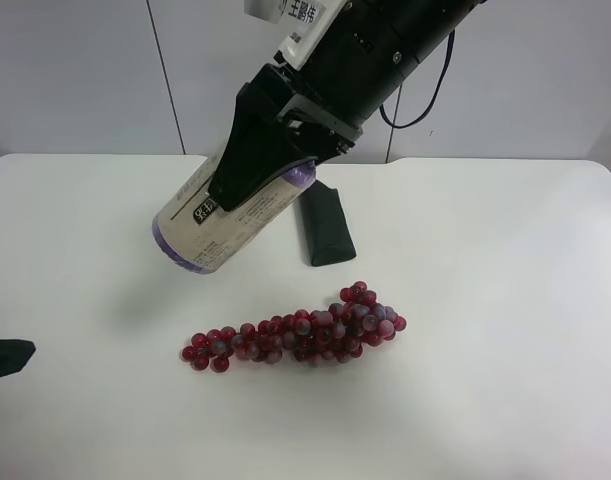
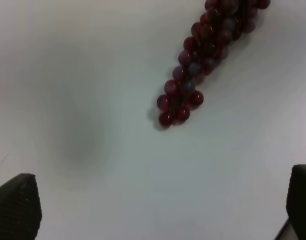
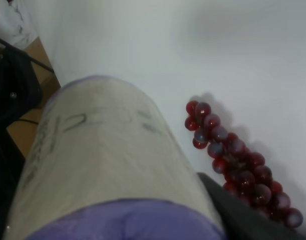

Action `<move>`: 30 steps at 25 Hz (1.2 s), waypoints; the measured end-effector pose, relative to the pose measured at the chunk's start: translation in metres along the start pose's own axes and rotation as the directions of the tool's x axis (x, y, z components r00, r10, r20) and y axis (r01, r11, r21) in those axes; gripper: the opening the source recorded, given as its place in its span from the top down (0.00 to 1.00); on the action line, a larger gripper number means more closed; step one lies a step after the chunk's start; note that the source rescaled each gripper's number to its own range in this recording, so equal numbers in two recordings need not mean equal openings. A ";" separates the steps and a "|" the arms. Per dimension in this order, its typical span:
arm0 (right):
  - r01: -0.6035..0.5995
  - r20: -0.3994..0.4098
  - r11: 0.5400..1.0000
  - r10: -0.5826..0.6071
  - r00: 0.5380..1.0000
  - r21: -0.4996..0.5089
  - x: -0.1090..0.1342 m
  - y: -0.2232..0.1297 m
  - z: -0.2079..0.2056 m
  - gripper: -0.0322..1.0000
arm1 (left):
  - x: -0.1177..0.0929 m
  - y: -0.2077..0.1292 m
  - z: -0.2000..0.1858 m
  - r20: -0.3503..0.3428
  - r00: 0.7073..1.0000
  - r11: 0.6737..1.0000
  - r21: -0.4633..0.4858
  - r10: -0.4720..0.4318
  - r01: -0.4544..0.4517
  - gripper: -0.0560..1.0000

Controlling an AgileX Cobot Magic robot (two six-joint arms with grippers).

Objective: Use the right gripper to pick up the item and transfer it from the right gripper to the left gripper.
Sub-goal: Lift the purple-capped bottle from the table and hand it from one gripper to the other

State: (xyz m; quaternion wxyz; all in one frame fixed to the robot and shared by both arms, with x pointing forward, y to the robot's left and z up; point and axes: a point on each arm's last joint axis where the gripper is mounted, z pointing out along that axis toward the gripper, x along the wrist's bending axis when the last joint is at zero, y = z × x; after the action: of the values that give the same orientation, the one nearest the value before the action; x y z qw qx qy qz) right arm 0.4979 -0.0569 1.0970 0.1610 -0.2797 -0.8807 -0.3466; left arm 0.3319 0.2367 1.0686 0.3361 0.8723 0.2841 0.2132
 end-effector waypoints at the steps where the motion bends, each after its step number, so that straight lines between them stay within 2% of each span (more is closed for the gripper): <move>1: 0.000 0.000 1.000 0.000 1.000 0.000 0.000 0.000 0.000 0.97 | 0.000 0.002 0.004 0.007 1.000 1.000 -0.002 0.007 -0.007 0.00; 10: 0.000 -0.001 1.000 0.000 1.000 0.000 0.000 0.000 0.000 0.97 | 0.005 0.037 0.026 0.045 0.998 0.998 -0.043 0.046 -0.044 0.00; 13: 0.000 -0.001 1.000 0.000 1.000 0.000 0.000 0.000 0.000 0.97 | 0.008 0.047 0.034 0.057 0.996 0.997 -0.031 0.068 -0.067 0.00; 21: 0.000 -0.001 1.000 0.000 1.000 0.000 0.000 0.000 0.000 0.97 | -0.009 0.063 0.053 0.148 0.974 0.985 -0.065 0.170 -0.162 0.00; 27: 0.000 -0.001 1.000 0.000 1.000 0.000 0.000 0.000 0.000 0.97 | -0.010 0.070 0.066 0.131 0.977 0.983 -0.093 0.170 -0.159 0.00; 30: 0.000 -0.001 1.000 0.000 1.000 0.000 0.000 0.000 0.000 0.97 | -0.010 0.070 0.075 0.139 0.977 0.985 -0.070 0.164 -0.156 0.00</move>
State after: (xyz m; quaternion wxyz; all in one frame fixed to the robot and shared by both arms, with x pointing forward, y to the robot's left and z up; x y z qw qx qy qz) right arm 0.4978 -0.0569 1.0971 0.1613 -0.2793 -0.8807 -0.3468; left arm 0.3910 0.1527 1.0648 0.3627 0.8952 0.1818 0.1843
